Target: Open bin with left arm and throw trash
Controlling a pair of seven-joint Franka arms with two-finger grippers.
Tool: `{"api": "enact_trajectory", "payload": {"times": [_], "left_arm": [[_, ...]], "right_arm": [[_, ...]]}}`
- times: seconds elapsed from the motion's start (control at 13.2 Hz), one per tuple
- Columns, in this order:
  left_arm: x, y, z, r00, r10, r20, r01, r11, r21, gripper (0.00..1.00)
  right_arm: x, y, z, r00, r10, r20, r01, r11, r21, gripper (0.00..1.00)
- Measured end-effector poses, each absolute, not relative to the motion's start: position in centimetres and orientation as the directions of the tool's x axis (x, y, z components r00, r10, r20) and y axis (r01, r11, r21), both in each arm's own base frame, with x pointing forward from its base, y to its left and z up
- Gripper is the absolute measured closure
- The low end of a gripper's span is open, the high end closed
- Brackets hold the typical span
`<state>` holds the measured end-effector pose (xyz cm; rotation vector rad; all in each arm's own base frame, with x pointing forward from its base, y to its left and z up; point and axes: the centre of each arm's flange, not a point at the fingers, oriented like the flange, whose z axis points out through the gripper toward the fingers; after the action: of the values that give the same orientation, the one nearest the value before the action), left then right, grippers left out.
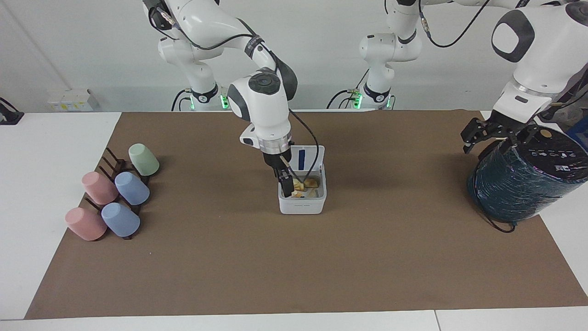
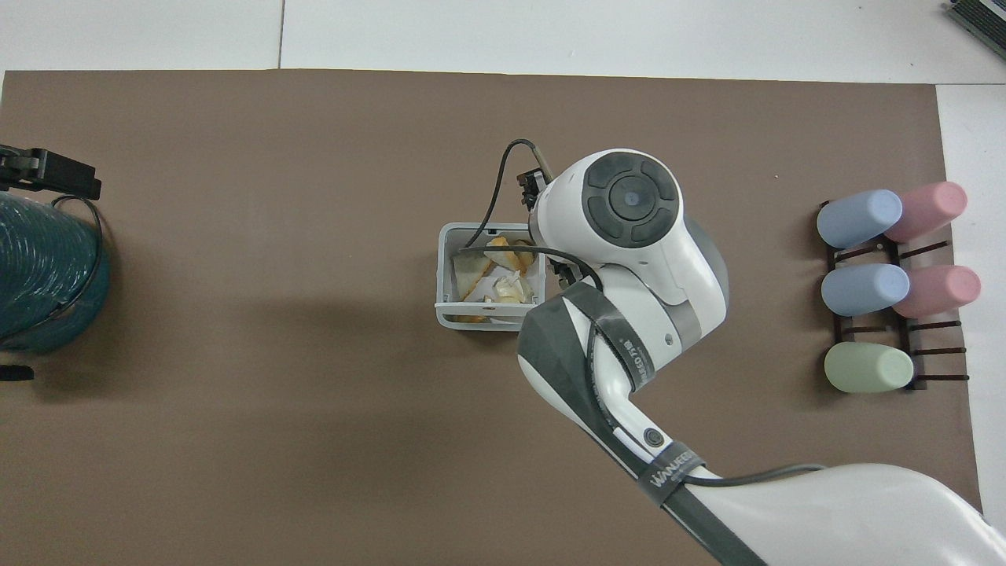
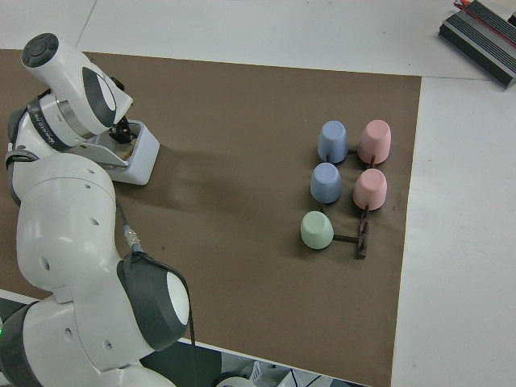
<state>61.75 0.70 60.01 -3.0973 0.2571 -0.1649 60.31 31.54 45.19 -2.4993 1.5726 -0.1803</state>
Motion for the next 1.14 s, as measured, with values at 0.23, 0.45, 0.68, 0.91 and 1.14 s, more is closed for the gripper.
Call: {"api": "enact_trajectory", "payload": {"times": [0.23, 0.45, 0.68, 0.91, 1.14], "left_arm": [[61.6, -0.2, 58.0, 0.976, -0.182, 0.116, -0.179, -0.983, -0.038, 0.0], [61.2, -0.5, 58.1, 0.976, -0.17, 0.133, -0.167, -0.986, -0.027, 0.0], [61.0, -0.5, 58.3, 0.977, -0.163, 0.137, -0.162, -0.987, -0.02, 0.0], [60.9, -0.6, 58.0, 0.979, -0.163, 0.126, -0.163, -0.987, -0.016, 0.0], [60.3, -0.6, 57.7, 0.987, -0.136, 0.085, -0.136, -0.991, -0.006, 0.0]], "right_arm": [[61.3, 27.4, 48.2, 0.613, -0.785, 0.088, -0.756, -0.616, -0.221, 0.0], [61.4, 22.5, 51.0, 0.772, -0.617, 0.153, -0.6, -0.787, -0.144, 0.0], [60.7, 18.5, 54.1, 0.871, -0.454, 0.186, -0.449, -0.891, -0.072, 0.0], [60.7, 15.2, 55.6, 0.916, -0.345, 0.203, -0.346, -0.938, -0.033, 0.0], [60.8, 14.3, 55.4, 0.932, -0.304, 0.197, -0.307, -0.951, -0.017, 0.0]]}}
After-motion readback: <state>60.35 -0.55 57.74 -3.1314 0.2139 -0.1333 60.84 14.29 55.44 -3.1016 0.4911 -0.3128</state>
